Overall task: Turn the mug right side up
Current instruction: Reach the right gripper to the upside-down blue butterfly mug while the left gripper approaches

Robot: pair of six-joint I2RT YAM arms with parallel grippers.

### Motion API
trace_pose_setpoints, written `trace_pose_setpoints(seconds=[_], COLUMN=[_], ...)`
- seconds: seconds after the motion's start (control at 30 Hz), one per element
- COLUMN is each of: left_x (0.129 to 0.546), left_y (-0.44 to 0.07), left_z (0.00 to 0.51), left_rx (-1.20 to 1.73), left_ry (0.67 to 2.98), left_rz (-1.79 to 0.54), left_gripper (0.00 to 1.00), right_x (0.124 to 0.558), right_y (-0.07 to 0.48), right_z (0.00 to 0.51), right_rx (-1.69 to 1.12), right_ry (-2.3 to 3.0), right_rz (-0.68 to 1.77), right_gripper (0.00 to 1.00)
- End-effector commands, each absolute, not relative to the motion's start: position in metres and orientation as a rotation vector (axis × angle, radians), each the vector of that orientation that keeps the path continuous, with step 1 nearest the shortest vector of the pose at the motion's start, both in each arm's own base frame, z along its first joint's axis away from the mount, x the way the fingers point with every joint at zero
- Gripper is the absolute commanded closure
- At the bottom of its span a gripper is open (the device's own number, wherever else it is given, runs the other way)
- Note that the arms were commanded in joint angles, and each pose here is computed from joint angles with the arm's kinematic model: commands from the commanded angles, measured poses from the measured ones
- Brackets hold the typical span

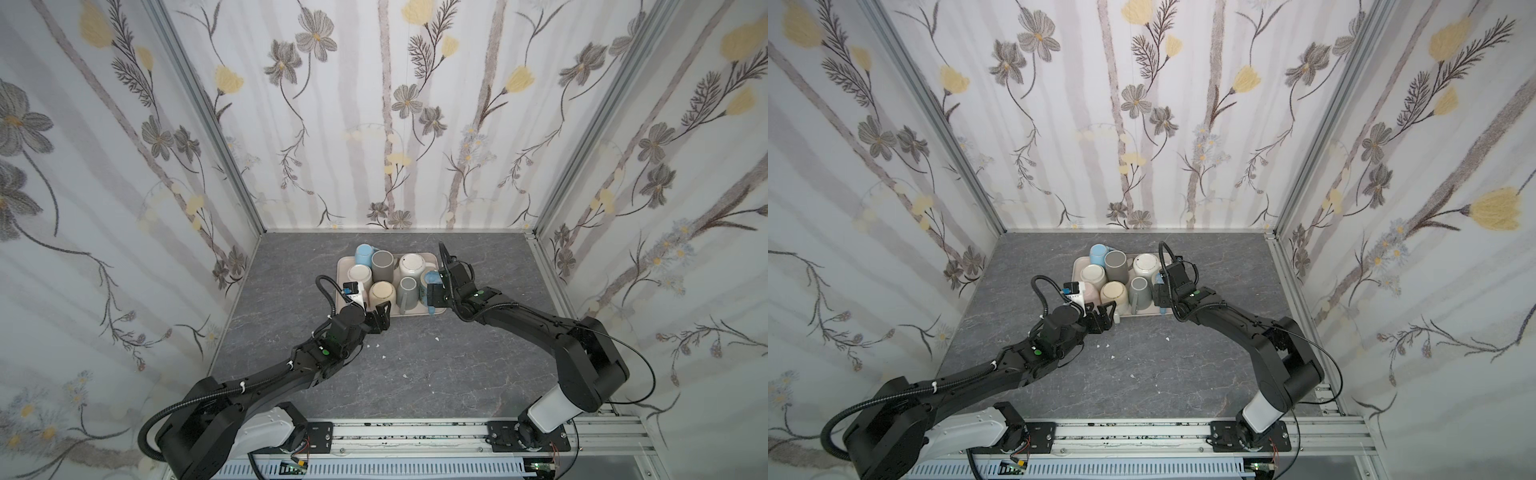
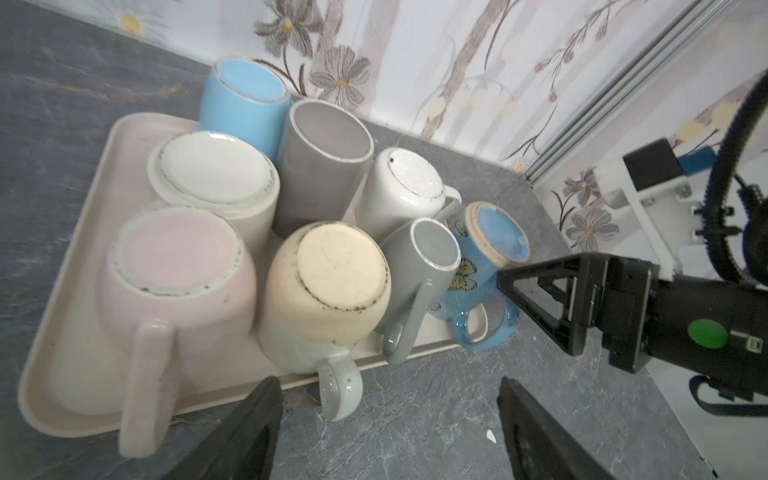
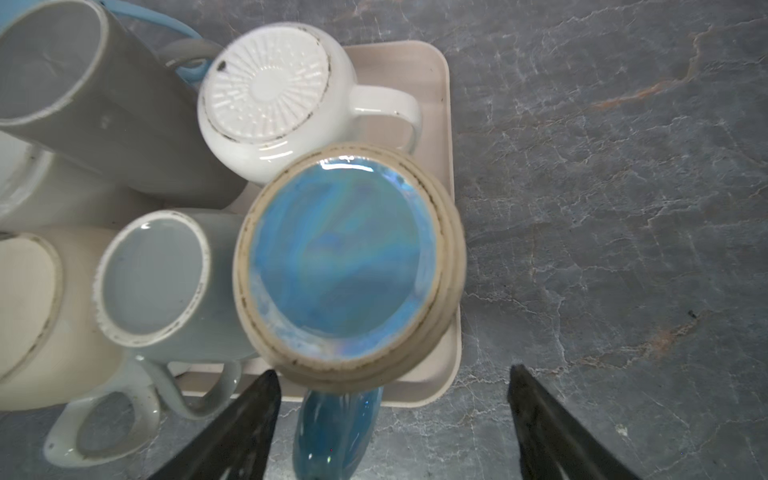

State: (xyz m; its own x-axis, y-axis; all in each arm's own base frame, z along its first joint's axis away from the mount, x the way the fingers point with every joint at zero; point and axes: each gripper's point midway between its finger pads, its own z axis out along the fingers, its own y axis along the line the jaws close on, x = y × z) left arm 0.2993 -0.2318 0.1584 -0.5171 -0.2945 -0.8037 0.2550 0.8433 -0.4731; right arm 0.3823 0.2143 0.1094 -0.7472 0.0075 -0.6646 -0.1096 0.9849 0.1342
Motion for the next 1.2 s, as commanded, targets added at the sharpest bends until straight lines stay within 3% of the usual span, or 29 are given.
trace_pose_setpoints(seconds=[0.0,0.23,0.5,1.1,1.17], left_x=[0.310,0.319,0.321,0.314,0.313], left_y=[-0.252,-0.274,-0.277,-0.278,-0.277], left_z=[0.172,0.161,0.155,0.157,0.157], left_rx=[-0.043,-0.007,0.009,0.019,0.017], left_ry=[1.938,1.975,1.982,1.949,1.946], left_rz=[-0.724,-0.731,-0.724,-0.786,-0.791], left_gripper=[0.18,0.17,0.17,0.17,0.18], right_x=[0.386,0.391,0.388,0.382,0.383], right_y=[0.217,0.222,0.220,0.218,0.222], right_z=[0.101,0.086,0.072,0.084,0.089], right_rx=[-0.085,-0.137,-0.183,-0.280,-0.280], right_ry=[2.452,2.494,2.525,2.474,2.455], right_rz=[0.177,0.142,0.101,0.089,0.118], right_gripper=[0.21,0.41,0.57,1.00,1.00])
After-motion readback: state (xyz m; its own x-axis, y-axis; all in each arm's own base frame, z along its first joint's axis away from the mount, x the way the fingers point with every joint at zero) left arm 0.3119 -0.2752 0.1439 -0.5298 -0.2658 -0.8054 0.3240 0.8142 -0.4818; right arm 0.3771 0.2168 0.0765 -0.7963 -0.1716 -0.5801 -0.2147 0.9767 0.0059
